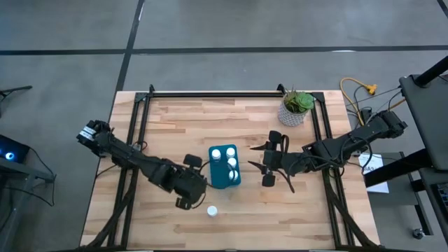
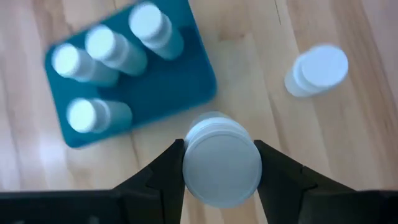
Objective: Pick and place pill bottles into a basket
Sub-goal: Put the white pill bottle into the blue bin
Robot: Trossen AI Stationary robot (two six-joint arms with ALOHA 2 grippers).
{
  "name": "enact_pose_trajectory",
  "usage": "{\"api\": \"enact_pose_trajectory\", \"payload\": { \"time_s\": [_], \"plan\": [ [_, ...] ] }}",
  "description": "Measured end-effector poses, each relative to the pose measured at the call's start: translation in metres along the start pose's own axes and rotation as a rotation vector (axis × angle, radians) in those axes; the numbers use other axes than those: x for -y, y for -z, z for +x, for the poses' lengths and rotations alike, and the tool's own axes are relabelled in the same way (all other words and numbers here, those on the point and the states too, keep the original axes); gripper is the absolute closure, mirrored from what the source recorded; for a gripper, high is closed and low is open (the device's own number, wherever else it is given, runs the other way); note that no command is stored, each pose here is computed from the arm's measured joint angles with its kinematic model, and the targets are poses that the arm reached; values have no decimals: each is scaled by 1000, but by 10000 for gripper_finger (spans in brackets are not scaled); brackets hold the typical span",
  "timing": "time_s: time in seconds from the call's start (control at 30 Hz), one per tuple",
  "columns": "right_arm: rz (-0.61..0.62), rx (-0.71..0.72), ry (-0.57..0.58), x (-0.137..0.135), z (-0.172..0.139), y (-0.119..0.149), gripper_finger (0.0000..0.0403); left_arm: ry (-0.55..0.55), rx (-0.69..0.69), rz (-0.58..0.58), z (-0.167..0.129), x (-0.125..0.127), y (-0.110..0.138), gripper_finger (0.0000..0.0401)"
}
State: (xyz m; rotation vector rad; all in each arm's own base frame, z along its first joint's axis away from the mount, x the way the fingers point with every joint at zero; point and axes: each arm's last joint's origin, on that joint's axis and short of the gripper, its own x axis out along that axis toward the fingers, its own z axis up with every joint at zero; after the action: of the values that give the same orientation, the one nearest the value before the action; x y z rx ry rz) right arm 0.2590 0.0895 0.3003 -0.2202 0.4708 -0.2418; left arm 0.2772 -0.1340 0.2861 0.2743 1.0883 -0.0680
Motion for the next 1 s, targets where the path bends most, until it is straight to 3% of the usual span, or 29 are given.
{"api": "enact_pose_trajectory", "payload": {
  "time_s": [0.4, 0.53, 0.67, 1.0],
  "plan": [
    [-1, -1, 0, 0, 0, 0, 197, -3, -7, 5, 6, -55, -10, 259],
    [-1, -1, 0, 0, 0, 0, 197, 41, 44, 6, 11, -70, -15, 259],
    [-2, -2, 0, 0, 0, 0, 197, 92, 121, -4, 15, -81, -20, 259],
    [-6, -3, 0, 0, 0, 0, 197, 71, 92, -49, 46, -96, -4, 259]
  ]
}}
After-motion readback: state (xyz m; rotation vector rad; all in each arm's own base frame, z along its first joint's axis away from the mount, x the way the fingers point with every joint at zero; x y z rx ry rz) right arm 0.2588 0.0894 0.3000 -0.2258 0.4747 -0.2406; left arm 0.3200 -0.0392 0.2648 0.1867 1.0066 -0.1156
